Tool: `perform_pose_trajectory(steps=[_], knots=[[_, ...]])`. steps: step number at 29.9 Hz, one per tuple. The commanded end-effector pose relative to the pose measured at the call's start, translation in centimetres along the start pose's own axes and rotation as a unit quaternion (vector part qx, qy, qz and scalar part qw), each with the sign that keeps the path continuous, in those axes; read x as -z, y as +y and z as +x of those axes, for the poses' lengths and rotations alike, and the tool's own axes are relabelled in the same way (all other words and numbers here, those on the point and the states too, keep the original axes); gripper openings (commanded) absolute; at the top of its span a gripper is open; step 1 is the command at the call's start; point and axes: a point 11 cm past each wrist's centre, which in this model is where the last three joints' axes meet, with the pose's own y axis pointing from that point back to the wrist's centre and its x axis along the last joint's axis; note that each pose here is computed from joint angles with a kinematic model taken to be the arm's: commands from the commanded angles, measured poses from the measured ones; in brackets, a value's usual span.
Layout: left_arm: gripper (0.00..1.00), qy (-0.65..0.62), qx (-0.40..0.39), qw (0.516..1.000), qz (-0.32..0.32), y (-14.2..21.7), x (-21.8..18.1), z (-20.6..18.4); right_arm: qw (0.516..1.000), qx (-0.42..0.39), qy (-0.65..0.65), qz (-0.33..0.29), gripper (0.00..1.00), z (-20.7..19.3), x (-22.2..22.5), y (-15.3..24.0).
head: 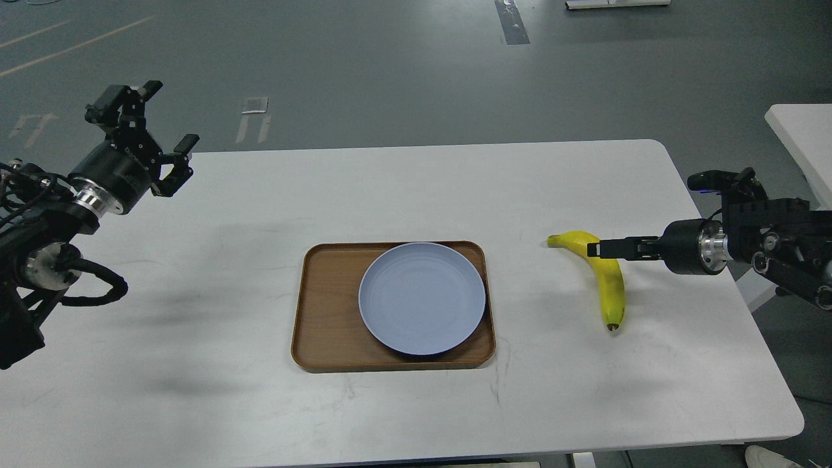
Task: Place banana on plate with both arms
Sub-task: 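Reach the right gripper to the yellow banana and grasp it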
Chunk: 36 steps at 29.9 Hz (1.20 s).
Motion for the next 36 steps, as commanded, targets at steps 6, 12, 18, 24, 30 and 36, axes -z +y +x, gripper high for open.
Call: perform_pose_trajectory(steps=[6, 12, 18, 24, 30, 36], knots=[[0.98, 0.0, -0.001, 1.0, -0.001, 0.0, -0.1, 0.1, 1.0, 0.02, 0.012, -0.014, 1.0, -0.6, -0.3, -0.7], [0.98, -0.001, -0.002, 1.0, -0.001, 0.1, -0.1, 0.2, 0.999, 0.024, 0.014, -0.019, 1.0, -0.8, -0.6, -0.5], [0.98, -0.001, -0.002, 1.0, -0.001, 0.1, -0.1, 0.2, 0.999, 0.031, 0.016, -0.021, 0.98, -1.3, -0.6, -0.7], [0.98, -0.001, -0.002, 1.0, -0.001, 0.1, -0.2, 0.2, 0.999, 0.036, 0.016, -0.023, 0.9, -1.5, -0.8, -0.7], [0.98, -0.001, -0.002, 1.0, -0.001, 0.1, -0.2, 0.2, 0.998, 0.054, 0.021, -0.031, 0.24, -2.4, -1.2, -0.7], [0.98, -0.002, -0.003, 1.0, -0.002, 0.1, -0.3, 0.3, 0.998, 0.037, 0.032, -0.029, 0.06, -0.3, -0.6, 0.0]])
